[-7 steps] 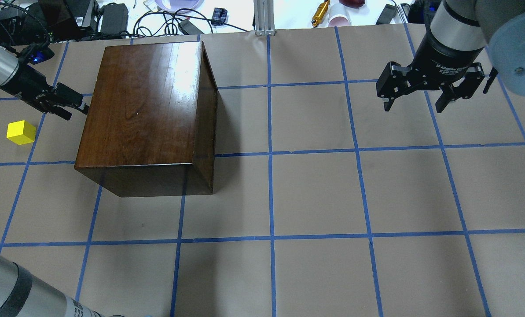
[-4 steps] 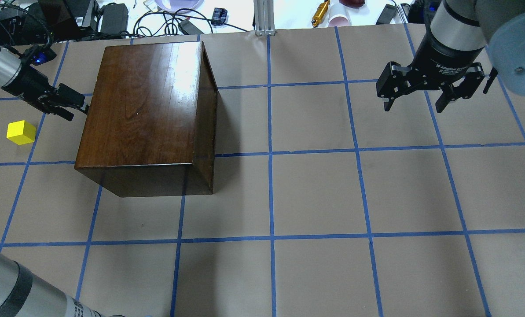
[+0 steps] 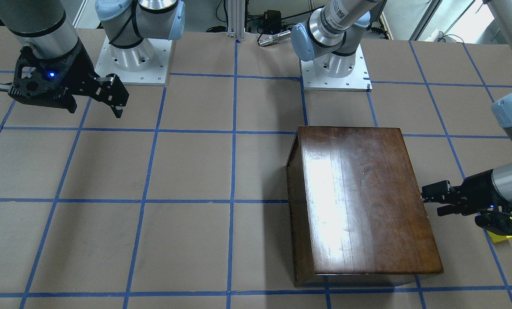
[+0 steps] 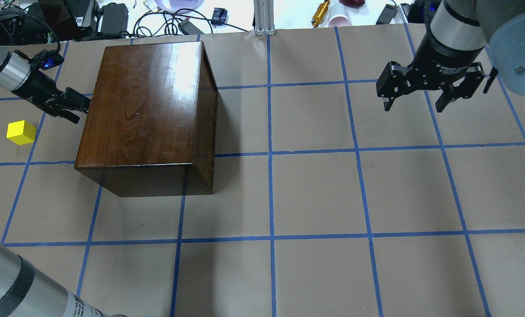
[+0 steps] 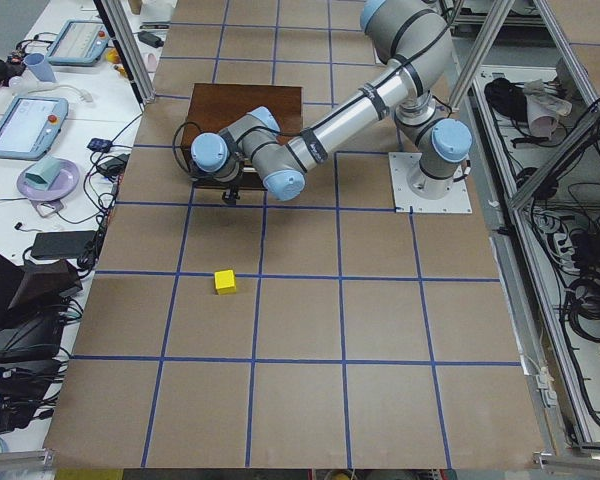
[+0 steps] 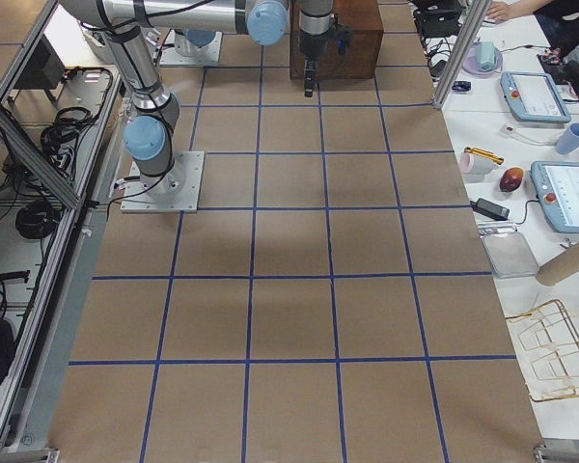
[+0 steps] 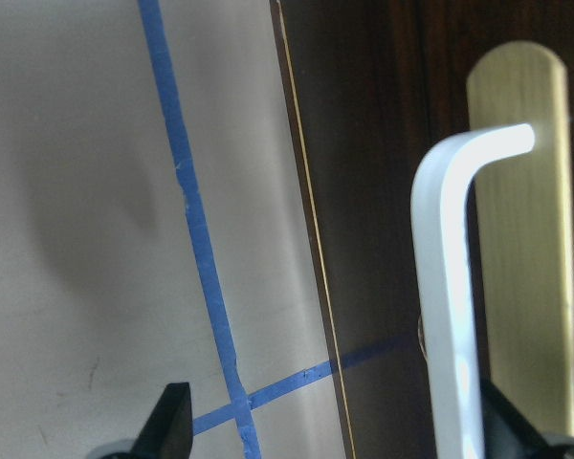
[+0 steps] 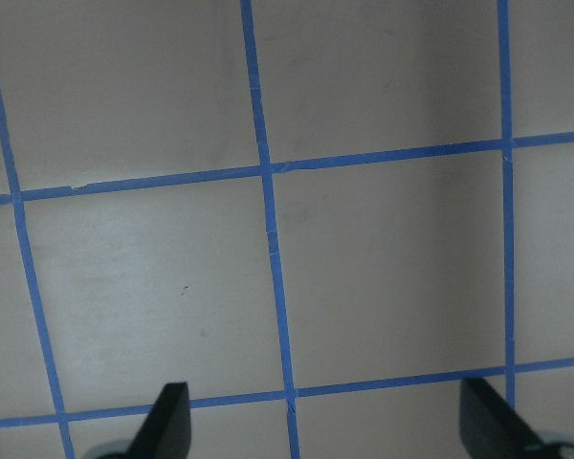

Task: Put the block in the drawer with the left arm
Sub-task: 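Close the left gripper on the white drawer handle, then pull the drawer open toward the yellow cube with the left gripper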

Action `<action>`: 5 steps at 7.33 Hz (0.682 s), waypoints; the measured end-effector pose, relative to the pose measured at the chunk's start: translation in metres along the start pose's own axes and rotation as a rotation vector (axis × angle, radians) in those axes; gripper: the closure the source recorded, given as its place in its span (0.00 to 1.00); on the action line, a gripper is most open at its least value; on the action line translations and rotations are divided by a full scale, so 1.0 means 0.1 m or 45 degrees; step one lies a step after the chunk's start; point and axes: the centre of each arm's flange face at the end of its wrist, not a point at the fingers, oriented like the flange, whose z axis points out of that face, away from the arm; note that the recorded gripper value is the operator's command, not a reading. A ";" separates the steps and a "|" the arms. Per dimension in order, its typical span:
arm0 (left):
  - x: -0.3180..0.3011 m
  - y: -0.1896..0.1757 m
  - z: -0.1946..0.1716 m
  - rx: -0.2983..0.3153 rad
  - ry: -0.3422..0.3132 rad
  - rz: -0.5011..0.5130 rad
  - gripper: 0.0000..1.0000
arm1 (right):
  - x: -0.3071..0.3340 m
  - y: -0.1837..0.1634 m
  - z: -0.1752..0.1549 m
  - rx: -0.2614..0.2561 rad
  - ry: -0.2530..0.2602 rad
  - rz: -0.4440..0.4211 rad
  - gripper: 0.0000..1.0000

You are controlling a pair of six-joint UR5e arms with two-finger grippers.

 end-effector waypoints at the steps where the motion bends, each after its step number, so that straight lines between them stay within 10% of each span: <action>1: -0.01 -0.01 -0.01 0.002 -0.012 0.002 0.00 | 0.00 0.00 0.00 0.000 0.000 0.000 0.00; 5: -0.06 -0.01 -0.09 -0.019 -0.092 0.068 0.00 | 0.00 0.00 0.00 0.000 0.000 0.000 0.00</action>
